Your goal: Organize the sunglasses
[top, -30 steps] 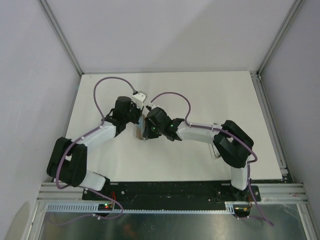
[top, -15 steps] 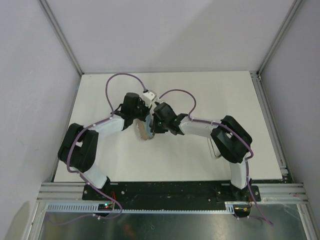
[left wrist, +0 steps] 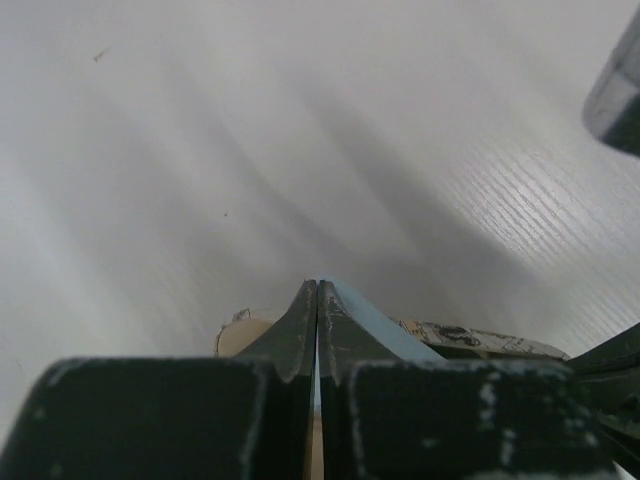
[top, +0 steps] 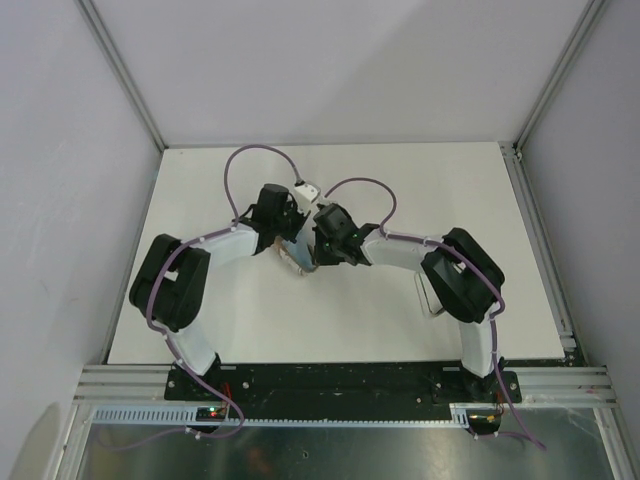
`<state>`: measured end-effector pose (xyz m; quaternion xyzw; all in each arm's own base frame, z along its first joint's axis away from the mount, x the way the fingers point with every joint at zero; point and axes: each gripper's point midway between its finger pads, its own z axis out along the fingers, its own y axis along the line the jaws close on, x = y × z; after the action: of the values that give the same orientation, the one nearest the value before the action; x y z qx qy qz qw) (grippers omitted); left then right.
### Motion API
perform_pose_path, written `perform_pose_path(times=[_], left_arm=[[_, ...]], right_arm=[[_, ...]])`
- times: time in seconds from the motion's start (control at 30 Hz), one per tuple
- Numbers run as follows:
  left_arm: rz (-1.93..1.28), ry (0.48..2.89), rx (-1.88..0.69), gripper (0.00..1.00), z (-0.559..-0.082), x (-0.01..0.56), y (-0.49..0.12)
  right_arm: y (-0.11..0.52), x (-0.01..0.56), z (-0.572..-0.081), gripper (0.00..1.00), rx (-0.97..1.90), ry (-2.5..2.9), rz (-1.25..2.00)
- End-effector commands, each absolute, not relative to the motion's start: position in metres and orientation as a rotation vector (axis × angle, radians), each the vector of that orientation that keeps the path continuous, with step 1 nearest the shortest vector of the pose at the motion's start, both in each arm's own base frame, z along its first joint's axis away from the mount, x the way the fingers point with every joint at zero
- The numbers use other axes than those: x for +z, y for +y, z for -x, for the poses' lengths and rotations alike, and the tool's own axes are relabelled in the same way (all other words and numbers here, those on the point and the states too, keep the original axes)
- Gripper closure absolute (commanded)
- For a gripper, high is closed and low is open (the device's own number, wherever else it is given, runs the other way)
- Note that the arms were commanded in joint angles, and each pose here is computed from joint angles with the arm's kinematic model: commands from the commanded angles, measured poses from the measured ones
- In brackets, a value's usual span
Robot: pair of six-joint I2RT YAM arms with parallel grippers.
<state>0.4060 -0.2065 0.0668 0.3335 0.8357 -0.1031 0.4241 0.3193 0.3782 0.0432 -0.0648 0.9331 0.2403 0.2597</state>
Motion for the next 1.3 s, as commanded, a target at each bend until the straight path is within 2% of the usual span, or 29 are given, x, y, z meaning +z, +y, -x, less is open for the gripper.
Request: perform_pose_path(times=[0.0,0.67,1.27], left_arm=[[-0.765,2.071,-0.243,1.0,-0.411,0.088,-0.206],[-0.466,2.158,-0.263,1.0,-0.387,0.086,-0.167],[-0.339,1.986,-0.472,1.0,-0.337,0.128,-0.166]], right_arm=[[0.38,0.068,-0.338,1.0,0.654,2.444,0.213],[0.382,0.065,-0.362,1.0,0.603,2.468,0.31],[0.384,0.078,-0.373,1.0,0.656,2.425,0.369]])
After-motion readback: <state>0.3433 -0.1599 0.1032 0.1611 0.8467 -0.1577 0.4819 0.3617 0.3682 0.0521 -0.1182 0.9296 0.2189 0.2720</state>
